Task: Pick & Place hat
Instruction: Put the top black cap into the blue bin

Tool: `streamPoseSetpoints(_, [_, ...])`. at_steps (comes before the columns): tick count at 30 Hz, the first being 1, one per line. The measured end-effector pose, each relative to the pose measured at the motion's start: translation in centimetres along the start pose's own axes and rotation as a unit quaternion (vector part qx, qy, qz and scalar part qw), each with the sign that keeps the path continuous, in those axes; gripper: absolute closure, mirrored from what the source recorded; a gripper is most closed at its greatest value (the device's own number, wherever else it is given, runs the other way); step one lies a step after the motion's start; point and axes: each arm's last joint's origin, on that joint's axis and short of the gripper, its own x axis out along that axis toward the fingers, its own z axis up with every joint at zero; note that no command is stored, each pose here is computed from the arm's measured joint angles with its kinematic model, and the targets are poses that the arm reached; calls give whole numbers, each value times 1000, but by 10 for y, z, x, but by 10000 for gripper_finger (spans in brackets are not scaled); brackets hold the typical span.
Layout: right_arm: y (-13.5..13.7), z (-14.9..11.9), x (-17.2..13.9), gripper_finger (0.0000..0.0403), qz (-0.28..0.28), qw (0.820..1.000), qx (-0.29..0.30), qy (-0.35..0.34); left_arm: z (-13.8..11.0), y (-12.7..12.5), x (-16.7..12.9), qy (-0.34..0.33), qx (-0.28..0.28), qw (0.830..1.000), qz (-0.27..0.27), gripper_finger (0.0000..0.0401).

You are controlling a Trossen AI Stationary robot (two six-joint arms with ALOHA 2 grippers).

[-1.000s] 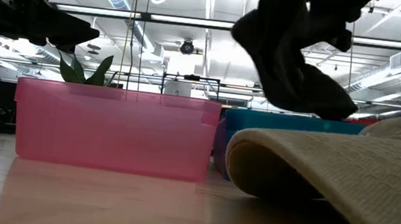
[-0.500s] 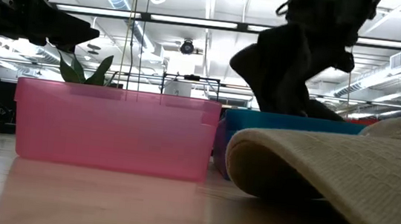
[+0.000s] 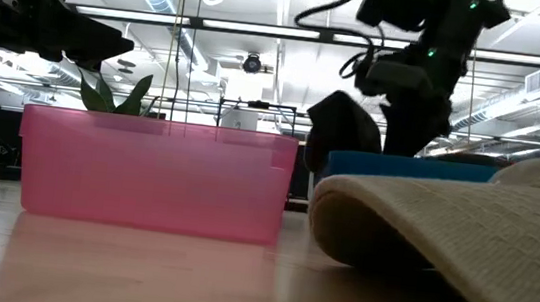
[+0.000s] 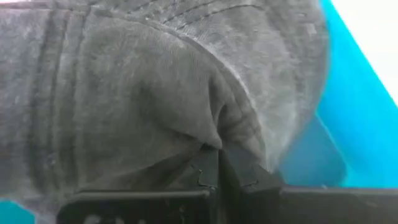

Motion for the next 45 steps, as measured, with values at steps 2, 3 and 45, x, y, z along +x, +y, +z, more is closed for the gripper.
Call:
streamPoseSetpoints(2, [1, 1, 8, 403, -1, 1000, -9, 5, 0, 0, 0, 0, 0, 1000, 0, 236])
streamPoseSetpoints(3, [2, 2, 12, 403, -3, 1000, -12, 7, 0, 0, 0, 0, 0, 1000, 0, 236])
streamPoseSetpoints(45, [9, 9, -37, 204, 35, 912, -387, -133, 0, 0, 0, 0, 0, 1000, 0, 236])
